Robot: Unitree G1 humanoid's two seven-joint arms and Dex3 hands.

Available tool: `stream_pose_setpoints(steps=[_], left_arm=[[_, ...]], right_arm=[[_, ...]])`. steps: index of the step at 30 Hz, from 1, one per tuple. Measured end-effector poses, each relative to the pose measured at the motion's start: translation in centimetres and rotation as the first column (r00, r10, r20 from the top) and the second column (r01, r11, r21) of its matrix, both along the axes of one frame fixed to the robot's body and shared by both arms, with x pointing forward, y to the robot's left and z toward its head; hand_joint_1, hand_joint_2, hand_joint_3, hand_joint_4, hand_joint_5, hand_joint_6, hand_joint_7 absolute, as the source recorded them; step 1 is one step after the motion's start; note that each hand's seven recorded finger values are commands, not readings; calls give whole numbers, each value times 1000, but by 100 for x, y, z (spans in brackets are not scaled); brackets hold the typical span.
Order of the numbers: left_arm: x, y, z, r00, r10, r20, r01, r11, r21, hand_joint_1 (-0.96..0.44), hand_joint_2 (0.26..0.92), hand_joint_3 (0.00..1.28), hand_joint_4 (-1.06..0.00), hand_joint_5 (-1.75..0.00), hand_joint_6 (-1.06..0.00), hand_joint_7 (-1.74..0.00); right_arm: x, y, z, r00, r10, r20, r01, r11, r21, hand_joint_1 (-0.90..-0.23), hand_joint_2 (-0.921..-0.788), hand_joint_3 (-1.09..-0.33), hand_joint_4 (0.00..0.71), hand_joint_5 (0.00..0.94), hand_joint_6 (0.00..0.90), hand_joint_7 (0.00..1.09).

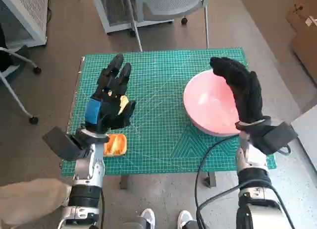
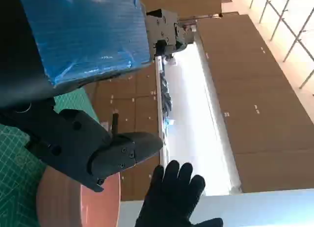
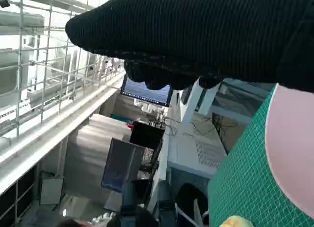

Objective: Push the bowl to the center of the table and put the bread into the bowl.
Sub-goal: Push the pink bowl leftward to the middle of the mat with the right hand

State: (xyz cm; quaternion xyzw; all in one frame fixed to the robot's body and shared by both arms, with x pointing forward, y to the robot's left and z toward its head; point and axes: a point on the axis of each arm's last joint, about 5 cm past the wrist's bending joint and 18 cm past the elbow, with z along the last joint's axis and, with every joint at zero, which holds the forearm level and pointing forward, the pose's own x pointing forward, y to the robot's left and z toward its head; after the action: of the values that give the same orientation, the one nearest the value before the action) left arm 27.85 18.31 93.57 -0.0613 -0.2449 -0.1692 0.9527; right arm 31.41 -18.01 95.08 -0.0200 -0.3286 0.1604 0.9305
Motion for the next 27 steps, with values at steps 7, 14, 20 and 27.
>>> stream_pose_setpoints(steps=[7,14,20,27], left_arm=[[-1,-1,-1,1000,11,7,-11,1000,5,-359,645,760,-31,-19,1,-378],[9,-7,13,1000,23,13,-23,1000,16,-358,645,753,-40,-23,1,-390],[14,-16,27,999,30,22,-31,999,27,-352,646,745,-45,-25,1,-402],[22,-22,41,999,31,31,-31,999,29,-350,648,739,-47,-25,1,-405]], right_arm=[[1,-4,14,1000,0,8,0,1000,0,-566,-921,-689,167,2,221,3],[3,-3,33,1000,8,20,-8,1000,-5,-563,-921,-686,167,1,224,5],[4,-1,48,1000,11,27,-11,1000,-6,-570,-921,-680,167,1,231,8],[9,2,65,999,12,31,-12,1000,-7,-576,-921,-672,168,1,237,11]])
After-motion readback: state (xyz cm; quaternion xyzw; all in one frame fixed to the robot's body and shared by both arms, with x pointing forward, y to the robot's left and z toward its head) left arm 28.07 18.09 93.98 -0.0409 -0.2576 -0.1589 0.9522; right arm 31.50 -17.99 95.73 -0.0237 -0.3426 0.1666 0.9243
